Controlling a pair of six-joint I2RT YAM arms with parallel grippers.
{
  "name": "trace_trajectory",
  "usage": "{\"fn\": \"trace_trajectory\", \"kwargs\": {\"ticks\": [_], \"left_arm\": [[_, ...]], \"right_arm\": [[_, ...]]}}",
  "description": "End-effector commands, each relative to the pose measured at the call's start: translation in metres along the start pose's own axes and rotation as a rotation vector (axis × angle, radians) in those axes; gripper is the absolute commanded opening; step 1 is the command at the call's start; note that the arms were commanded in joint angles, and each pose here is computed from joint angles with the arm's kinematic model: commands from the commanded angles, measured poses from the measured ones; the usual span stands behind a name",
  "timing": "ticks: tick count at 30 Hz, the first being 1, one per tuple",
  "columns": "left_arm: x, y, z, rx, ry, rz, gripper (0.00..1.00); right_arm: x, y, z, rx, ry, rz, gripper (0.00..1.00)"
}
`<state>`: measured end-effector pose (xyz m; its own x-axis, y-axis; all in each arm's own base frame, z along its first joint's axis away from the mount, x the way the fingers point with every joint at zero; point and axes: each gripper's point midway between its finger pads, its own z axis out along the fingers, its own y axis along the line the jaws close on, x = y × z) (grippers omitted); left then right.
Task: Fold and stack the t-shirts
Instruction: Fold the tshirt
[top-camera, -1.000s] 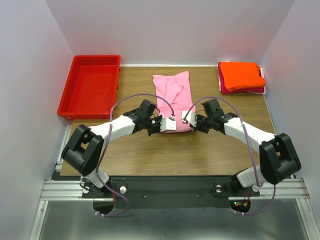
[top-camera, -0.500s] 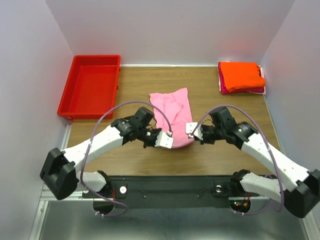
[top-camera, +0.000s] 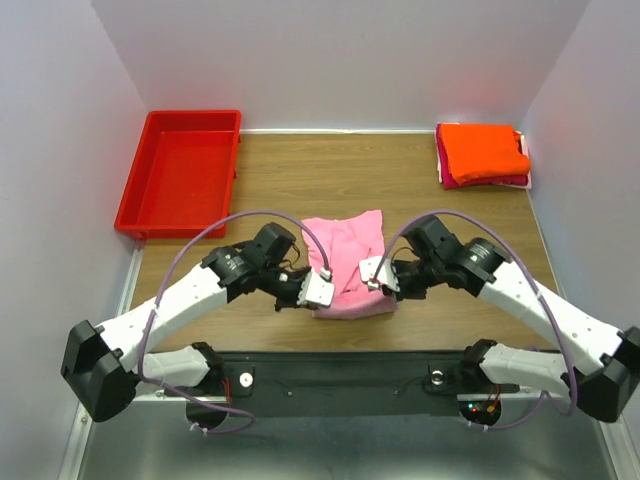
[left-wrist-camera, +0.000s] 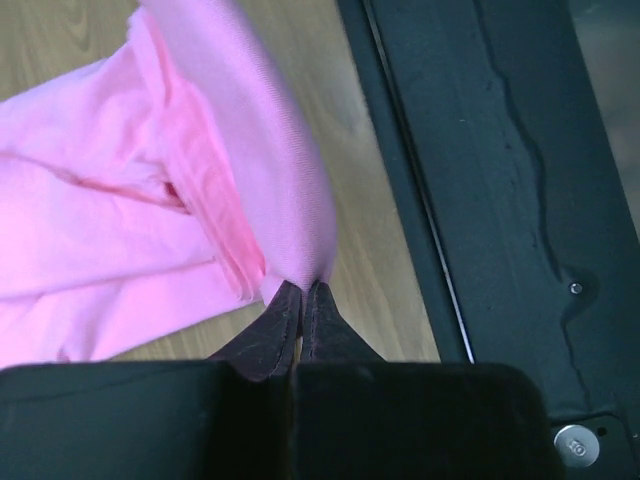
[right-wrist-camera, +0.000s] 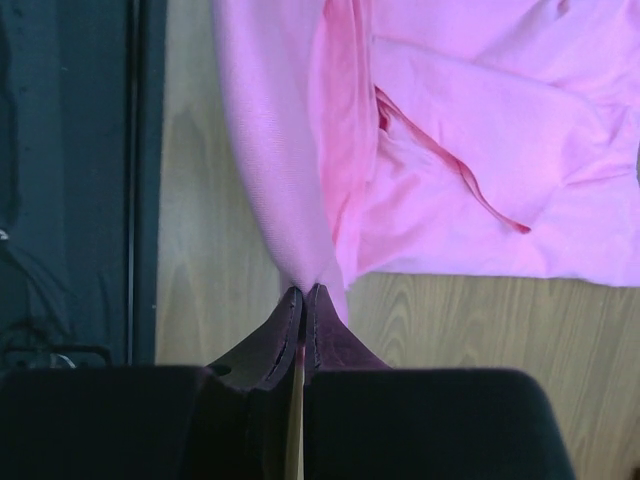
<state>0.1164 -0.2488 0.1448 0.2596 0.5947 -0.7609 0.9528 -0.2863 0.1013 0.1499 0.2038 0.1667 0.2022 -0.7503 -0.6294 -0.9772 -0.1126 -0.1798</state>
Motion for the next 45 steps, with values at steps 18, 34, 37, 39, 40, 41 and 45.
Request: {"fn": "trace_trajectory", "kwargs": {"ticks": [18, 34, 37, 39, 40, 41, 45], "left_arm": [[0.065, 0.223, -0.022, -0.166, 0.005, -0.333, 0.0], [0.122, 0.205, 0.015, -0.084, 0.075, -0.498, 0.0], [0.111, 0.164, 0.022, -0.043, 0.085, -0.434, 0.0], [0.107, 0.147, 0.026, -0.029, 0.084, -0.427, 0.0], [0.104, 0.138, 0.028, -0.017, 0.078, -0.429, 0.0], [0.103, 0.123, 0.027, -0.009, 0.078, -0.441, 0.01], [0.095, 0.103, 0.02, -0.033, 0.063, -0.448, 0.28]], "right_arm": [[0.085, -0.201, 0.054, 0.004, 0.077, 0.104, 0.01], [0.114, -0.161, 0.101, -0.173, 0.091, 0.414, 0.01], [0.097, -0.12, 0.099, -0.228, 0.094, 0.413, 0.01], [0.089, -0.101, 0.095, -0.249, 0.09, 0.422, 0.01], [0.081, -0.098, 0.088, -0.235, 0.077, 0.413, 0.01], [0.08, -0.087, 0.087, -0.252, 0.077, 0.453, 0.04], [0.063, -0.091, 0.07, -0.203, 0.067, 0.543, 0.41]]}}
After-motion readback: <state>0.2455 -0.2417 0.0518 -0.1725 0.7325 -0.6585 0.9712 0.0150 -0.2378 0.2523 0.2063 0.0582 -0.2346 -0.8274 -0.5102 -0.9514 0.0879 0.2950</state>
